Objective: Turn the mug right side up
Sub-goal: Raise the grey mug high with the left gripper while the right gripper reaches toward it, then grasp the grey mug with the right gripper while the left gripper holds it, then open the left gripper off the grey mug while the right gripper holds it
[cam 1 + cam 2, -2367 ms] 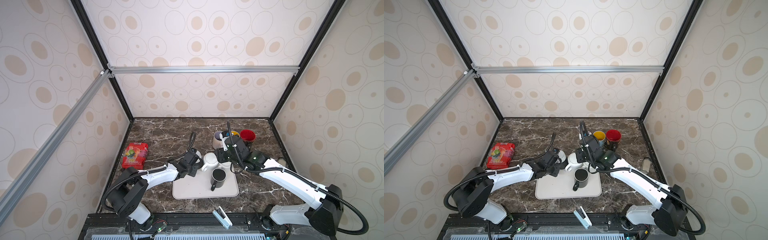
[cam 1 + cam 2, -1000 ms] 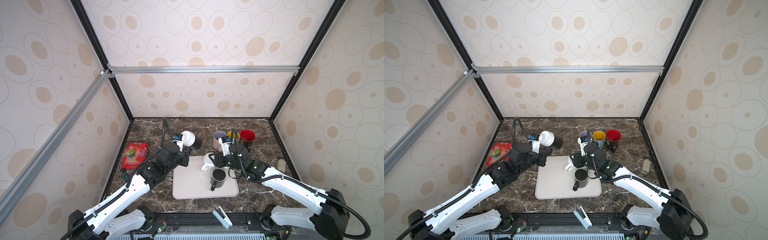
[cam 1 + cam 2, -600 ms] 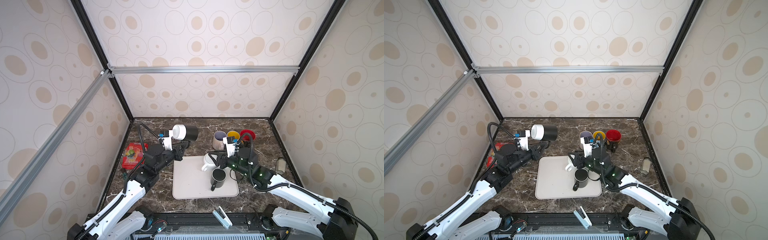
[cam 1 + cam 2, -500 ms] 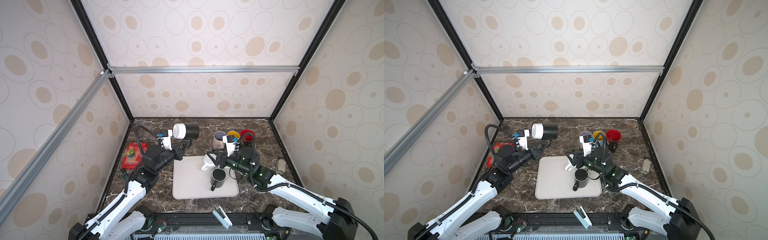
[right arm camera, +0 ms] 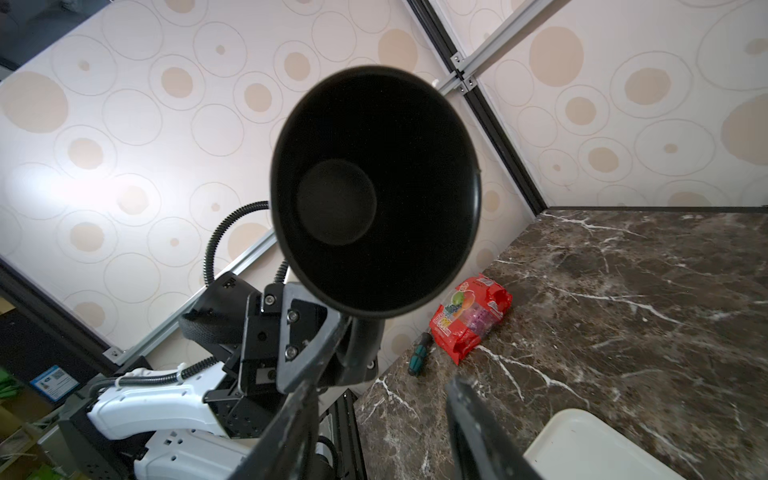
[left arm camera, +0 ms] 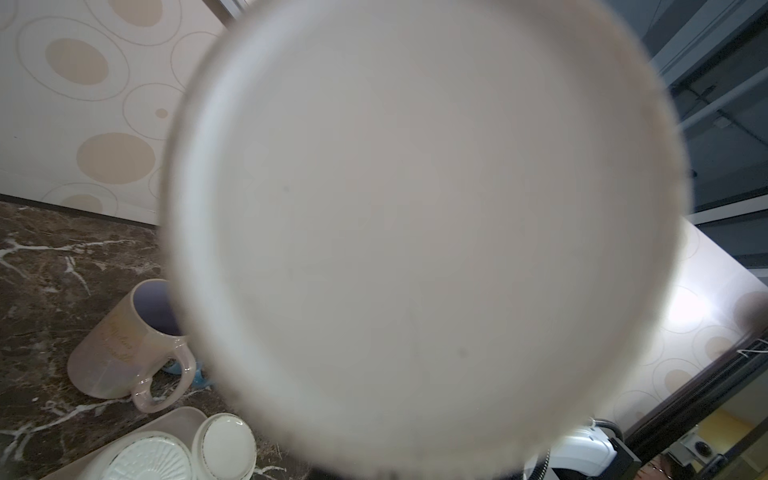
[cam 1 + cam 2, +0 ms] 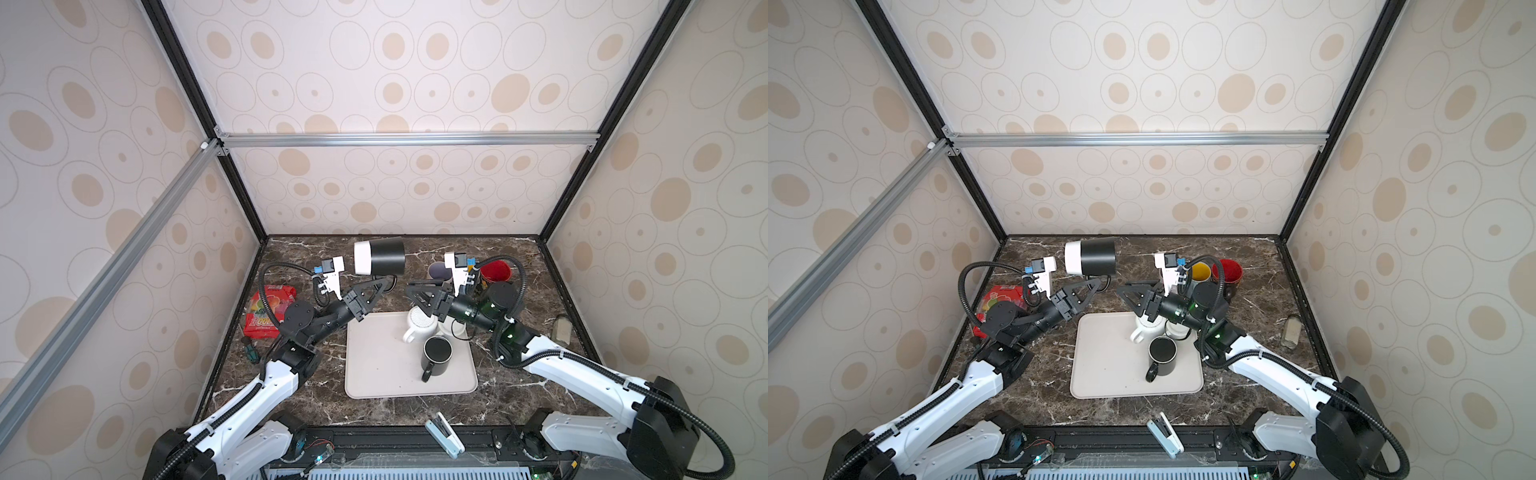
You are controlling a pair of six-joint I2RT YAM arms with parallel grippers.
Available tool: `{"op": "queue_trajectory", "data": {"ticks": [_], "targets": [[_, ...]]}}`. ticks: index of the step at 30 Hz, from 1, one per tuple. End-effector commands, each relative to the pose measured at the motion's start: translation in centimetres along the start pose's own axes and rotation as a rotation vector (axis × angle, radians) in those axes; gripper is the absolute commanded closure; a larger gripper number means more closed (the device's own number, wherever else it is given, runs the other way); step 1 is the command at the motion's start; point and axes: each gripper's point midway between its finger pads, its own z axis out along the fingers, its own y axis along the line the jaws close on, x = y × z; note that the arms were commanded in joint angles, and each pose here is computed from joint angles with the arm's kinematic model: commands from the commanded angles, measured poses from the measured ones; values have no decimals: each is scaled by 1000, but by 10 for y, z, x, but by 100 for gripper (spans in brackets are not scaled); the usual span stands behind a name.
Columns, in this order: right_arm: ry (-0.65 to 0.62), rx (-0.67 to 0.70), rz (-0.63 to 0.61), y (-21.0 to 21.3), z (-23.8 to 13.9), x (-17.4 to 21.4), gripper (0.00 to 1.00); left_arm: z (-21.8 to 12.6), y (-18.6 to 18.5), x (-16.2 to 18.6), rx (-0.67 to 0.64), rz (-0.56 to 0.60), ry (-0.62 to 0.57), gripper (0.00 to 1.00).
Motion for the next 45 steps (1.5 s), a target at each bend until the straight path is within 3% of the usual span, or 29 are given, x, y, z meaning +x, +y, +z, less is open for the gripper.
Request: {"op": "queue_trajectory", "data": {"ticks": [1, 11, 31, 35, 37, 39, 44, 45], "targets": [[-44, -137, 2, 30, 5, -22, 51, -5, -52, -21, 209, 40, -68, 100], [-57, -172, 80, 24, 24, -30, 60, -5, -54, -16, 255, 18, -53, 100], [-71, -156, 178, 7, 47, -37, 69, 5, -44, 4, 223, 29, 31, 100], [-79, -153, 188, 4, 53, -39, 76, 7, -42, 6, 217, 29, 42, 100], [-87, -149, 196, 1, 55, -41, 85, 7, -41, 8, 214, 29, 49, 100], [-96, -151, 202, -1, 57, -42, 100, 8, -38, 10, 207, 24, 55, 100], [-71, -155, 219, 0, 62, -44, 100, 11, -19, 13, 128, 25, 65, 100], [-51, -148, 210, 1, 64, -43, 100, 12, -14, 12, 97, 25, 65, 92]]}}
